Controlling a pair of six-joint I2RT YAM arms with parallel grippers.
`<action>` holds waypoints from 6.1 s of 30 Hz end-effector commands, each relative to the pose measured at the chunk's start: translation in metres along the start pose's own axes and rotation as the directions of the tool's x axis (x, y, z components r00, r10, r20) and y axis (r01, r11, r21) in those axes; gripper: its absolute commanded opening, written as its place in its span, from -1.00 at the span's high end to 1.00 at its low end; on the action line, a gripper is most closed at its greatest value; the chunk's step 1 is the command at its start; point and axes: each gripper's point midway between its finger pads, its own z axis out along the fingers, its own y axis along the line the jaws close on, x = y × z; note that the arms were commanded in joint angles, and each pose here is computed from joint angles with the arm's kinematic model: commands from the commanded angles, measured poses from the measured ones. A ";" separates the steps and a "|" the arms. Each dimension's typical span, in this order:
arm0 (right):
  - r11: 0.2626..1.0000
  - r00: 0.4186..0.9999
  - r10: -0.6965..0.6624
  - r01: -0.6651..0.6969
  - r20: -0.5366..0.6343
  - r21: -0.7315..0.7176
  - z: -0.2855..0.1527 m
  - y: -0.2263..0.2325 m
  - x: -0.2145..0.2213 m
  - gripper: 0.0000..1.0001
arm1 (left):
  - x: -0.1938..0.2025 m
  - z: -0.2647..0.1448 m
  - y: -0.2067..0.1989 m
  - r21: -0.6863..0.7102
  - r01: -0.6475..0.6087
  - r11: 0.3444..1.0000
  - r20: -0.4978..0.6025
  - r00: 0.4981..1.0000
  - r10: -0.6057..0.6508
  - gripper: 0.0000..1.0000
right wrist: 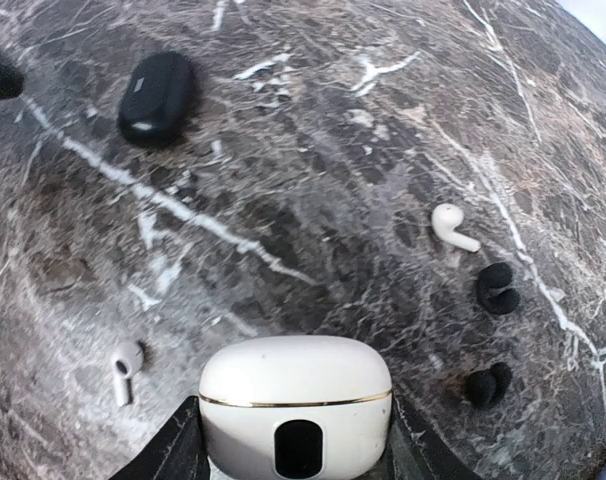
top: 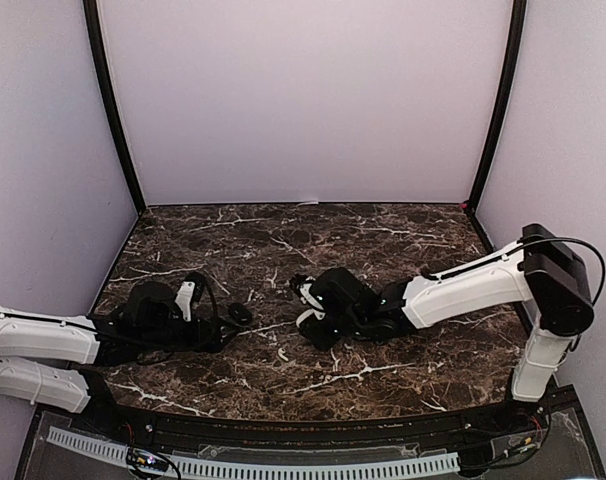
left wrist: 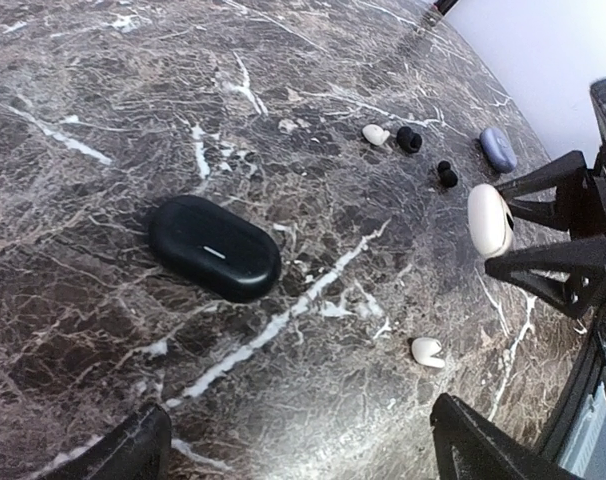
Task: Insert the wireless bluetooth earbuds into the charging case
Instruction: Pick up the charging case from the center of the board, then open the charging case, then pass from the left arm to the right
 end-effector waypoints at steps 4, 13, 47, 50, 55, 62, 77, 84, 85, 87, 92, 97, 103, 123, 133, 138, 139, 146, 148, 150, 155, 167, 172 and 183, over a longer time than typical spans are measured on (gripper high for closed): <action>0.995 0.981 -0.084 0.092 0.176 -0.038 -0.035 0.031 -0.001 0.10 | -0.014 0.005 -0.057 0.269 0.045 0.962 -0.047 0.998 -0.034 -0.74; 0.984 0.932 -0.158 0.176 0.327 -0.028 -0.061 0.049 -0.006 0.11 | -0.017 0.005 -0.105 0.465 0.132 0.875 -0.138 0.988 -0.076 -0.65; 0.939 0.852 -0.313 0.344 0.420 0.002 -0.067 0.092 -0.018 0.15 | 0.000 0.012 -0.154 0.596 0.157 0.788 -0.243 0.970 -0.010 -0.33; 0.937 0.849 -0.318 0.348 0.421 0.005 -0.067 0.094 -0.019 0.15 | 0.002 0.012 -0.154 0.597 0.157 0.786 -0.247 0.969 -0.006 -0.31; 0.934 0.846 -0.327 0.357 0.422 0.009 -0.067 0.096 -0.019 0.15 | 0.004 0.014 -0.153 0.593 0.167 0.788 -0.260 0.966 -0.009 -0.17; 0.931 0.843 -0.336 0.364 0.421 0.014 -0.066 0.098 -0.019 0.12 | 0.007 0.017 -0.152 0.588 0.173 0.790 -0.271 0.963 -0.010 0.17; 0.940 0.835 -0.321 0.340 0.447 0.041 -0.073 0.090 -0.019 0.11 | 0.007 0.012 -0.157 0.608 0.188 0.771 -0.286 0.958 -0.008 0.44; 0.944 0.831 -0.309 0.328 0.463 0.042 -0.078 0.087 -0.019 0.11 | 0.004 0.007 -0.161 0.628 0.205 0.751 -0.292 0.956 -0.017 0.59; 0.945 0.830 -0.306 0.325 0.466 0.041 -0.079 0.087 -0.019 0.11 | 0.004 0.006 -0.162 0.629 0.208 0.749 -0.293 0.956 -0.019 0.61; 0.947 0.827 -0.300 0.320 0.475 0.041 -0.081 0.086 -0.020 0.11 | 0.003 0.005 -0.163 0.635 0.214 0.743 -0.294 0.955 -0.024 0.61; 0.950 0.816 -0.289 0.308 0.501 0.046 -0.087 0.083 -0.022 0.11 | -0.002 -0.005 -0.172 0.677 0.249 0.693 -0.304 0.952 -0.045 0.62; 0.954 0.799 -0.276 0.293 0.535 0.054 -0.095 0.081 -0.030 0.11 | -0.009 -0.016 -0.182 0.718 0.275 0.639 -0.314 0.948 -0.056 0.63; 0.960 0.781 -0.259 0.271 0.569 0.065 -0.099 0.077 -0.031 0.08 | -0.017 -0.027 -0.189 0.743 0.295 0.601 -0.319 0.945 -0.070 0.63; 0.966 0.807 -0.205 0.256 0.553 -0.016 -0.107 0.073 -0.011 -0.81 | -0.025 -0.019 -0.169 0.640 0.208 0.739 -0.254 0.966 -0.051 0.63; 0.930 0.858 0.069 0.129 0.509 -0.344 -0.126 0.077 -0.015 -0.47 | -0.025 -0.017 -0.163 0.630 0.188 0.753 -0.246 0.969 -0.036 0.63; 0.927 0.858 -0.021 0.209 0.513 -0.310 -0.134 0.068 -0.009 -0.60 | -0.026 -0.022 -0.164 0.657 0.197 0.727 -0.258 0.966 -0.029 0.63; 0.926 0.854 -0.063 0.242 0.516 -0.289 -0.135 0.066 -0.006 -0.65 | -0.024 -0.024 -0.165 0.666 0.193 0.721 -0.267 0.964 -0.011 0.63; 0.773 0.702 -0.305 0.578 0.643 -0.264 -0.154 0.070 0.009 -0.71 | -0.016 -0.026 -0.169 0.675 0.128 0.727 -0.316 0.940 0.128 0.63; 0.775 0.651 -0.327 0.599 0.685 -0.199 -0.160 0.063 0.002 -0.68 | -0.017 -0.027 -0.170 0.677 0.120 0.726 -0.315 0.939 0.139 0.62; 0.770 0.620 -0.343 0.616 0.706 -0.168 -0.162 0.059 -0.004 -0.65 | -0.018 -0.027 -0.171 0.683 0.119 0.721 -0.316 0.938 0.145 0.62; 0.751 0.627 -0.415 0.645 0.659 -0.140 -0.140 0.055 -0.011 -0.49 | -0.016 -0.029 -0.174 0.708 0.144 0.692 -0.340 0.928 0.155 0.61; 0.755 0.573 -0.417 0.650 0.706 -0.081 -0.134 0.035 -0.032 -0.13 | -0.021 -0.031 -0.178 0.737 0.180 0.651 -0.363 0.918 0.157 0.62; 0.818 0.541 -0.373 0.575 0.753 -0.008 -0.148 0.020 -0.041 -0.17 | -0.024 -0.030 -0.176 0.737 0.183 0.650 -0.361 0.921 0.150 0.61; 0.949 0.520 -0.201 0.313 0.830 0.034 -0.182 -0.017 -0.074 -0.23 | -0.036 -0.032 -0.176 0.745 0.174 0.645 -0.345 0.927 0.149 0.61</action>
